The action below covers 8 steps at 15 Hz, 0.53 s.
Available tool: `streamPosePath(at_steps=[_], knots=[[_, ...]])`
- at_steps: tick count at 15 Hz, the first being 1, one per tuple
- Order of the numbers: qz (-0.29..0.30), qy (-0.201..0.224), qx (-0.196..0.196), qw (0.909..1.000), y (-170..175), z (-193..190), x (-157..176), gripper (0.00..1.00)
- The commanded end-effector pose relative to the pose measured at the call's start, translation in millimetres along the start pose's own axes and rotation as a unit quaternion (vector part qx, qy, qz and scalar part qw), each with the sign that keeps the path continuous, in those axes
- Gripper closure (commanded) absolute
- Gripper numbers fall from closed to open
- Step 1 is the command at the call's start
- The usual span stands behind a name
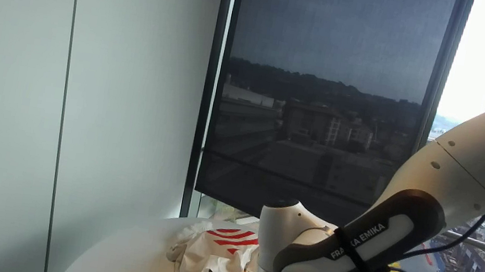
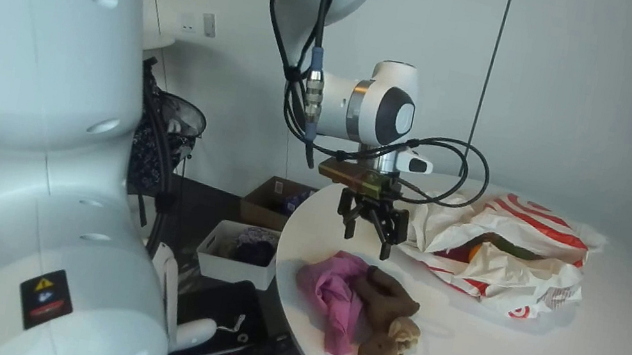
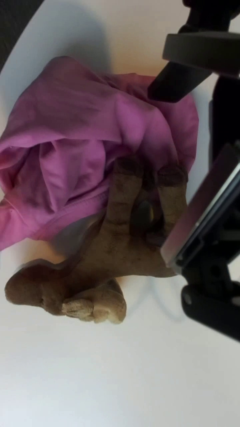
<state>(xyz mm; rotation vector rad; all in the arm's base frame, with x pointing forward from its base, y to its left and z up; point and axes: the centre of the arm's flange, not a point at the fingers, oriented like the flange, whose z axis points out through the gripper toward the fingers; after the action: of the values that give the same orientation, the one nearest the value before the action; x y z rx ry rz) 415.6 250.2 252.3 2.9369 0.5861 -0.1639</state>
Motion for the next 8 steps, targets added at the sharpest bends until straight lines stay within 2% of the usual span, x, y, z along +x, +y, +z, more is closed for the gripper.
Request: streamPosePath(at_steps=[1,4,6,8], knots=[[0.007,-0.015,0.015,0.9998,-24,27,-22,0.0],[0.016,-0.042,0.048,0.9978,-48,34,-42,0.0],[0.01,-0.047,0.054,0.9974,-61,50,-49,0.0],[-0.002,-0.036,0.028,0.999,-67,70,-53,0.0]])
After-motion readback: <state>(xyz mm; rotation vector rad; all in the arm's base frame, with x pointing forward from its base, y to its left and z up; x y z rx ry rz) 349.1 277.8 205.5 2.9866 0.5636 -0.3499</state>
